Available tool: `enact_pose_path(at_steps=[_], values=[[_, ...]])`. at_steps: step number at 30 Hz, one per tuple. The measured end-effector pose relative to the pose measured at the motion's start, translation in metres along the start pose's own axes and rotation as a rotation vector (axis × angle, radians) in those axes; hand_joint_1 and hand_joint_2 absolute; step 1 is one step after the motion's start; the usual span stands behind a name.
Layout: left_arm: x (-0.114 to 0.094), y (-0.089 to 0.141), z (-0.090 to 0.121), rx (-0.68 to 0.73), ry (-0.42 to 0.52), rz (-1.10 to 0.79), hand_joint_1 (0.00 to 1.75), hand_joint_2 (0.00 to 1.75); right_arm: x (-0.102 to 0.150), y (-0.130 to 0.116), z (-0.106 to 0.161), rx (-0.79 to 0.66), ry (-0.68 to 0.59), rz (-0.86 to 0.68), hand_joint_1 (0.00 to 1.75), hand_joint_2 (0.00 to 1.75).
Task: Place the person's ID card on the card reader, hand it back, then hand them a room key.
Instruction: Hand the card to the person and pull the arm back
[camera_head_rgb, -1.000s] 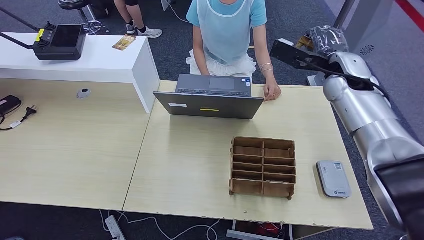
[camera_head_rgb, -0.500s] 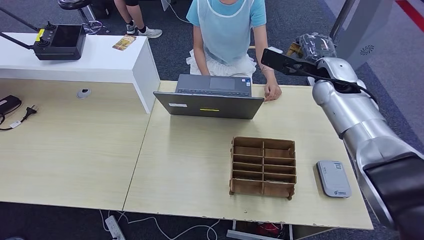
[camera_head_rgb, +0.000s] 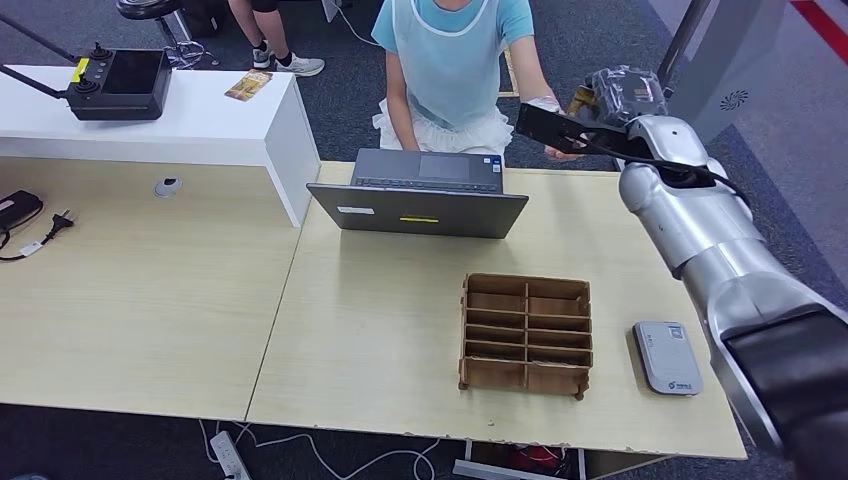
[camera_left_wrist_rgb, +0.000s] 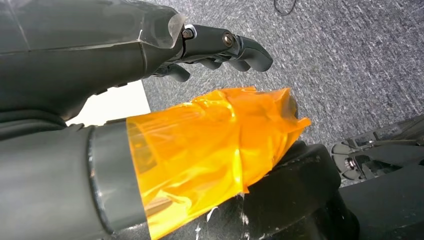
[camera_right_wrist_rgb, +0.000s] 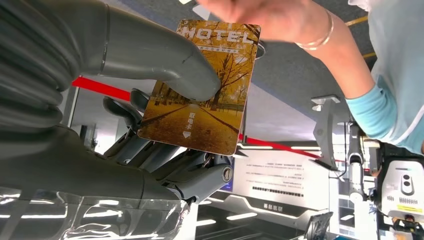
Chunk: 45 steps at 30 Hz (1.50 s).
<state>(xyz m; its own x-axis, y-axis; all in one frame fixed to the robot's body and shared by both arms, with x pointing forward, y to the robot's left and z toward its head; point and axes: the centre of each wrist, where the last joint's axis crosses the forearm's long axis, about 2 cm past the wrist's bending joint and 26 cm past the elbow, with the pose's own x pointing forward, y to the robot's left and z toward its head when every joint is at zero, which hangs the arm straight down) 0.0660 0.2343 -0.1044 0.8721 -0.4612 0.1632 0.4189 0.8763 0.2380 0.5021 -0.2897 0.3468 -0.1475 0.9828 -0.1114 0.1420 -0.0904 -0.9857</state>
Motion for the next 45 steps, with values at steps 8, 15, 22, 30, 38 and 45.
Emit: enact_pose_path(at_steps=[8,15,22,30,38,45], values=[[0.000,0.000,0.000,-0.001,-0.001,0.005,0.00,0.00,-0.001,0.001,0.000,-0.001,0.003,0.003,1.75,1.75],[0.001,-0.002,0.001,-0.004,-0.002,0.007,0.00,0.00,-0.001,0.003,0.000,0.003,0.005,0.011,0.82,1.75],[0.001,-0.002,0.001,-0.004,-0.005,0.008,0.00,0.00,-0.003,0.005,0.001,-0.009,0.011,-0.005,0.00,1.75],[-0.001,-0.003,0.001,-0.001,-0.005,0.009,0.00,0.00,-0.004,0.005,0.005,-0.076,0.019,-0.136,0.00,1.75],[-0.005,-0.005,0.001,-0.001,0.005,0.023,0.00,0.00,-0.005,0.000,0.016,-0.159,-0.009,-0.458,0.00,1.75],[-0.006,-0.005,0.001,0.005,0.008,0.031,0.00,0.00,-0.004,0.009,0.034,-0.177,-0.114,-0.800,0.00,1.75]])
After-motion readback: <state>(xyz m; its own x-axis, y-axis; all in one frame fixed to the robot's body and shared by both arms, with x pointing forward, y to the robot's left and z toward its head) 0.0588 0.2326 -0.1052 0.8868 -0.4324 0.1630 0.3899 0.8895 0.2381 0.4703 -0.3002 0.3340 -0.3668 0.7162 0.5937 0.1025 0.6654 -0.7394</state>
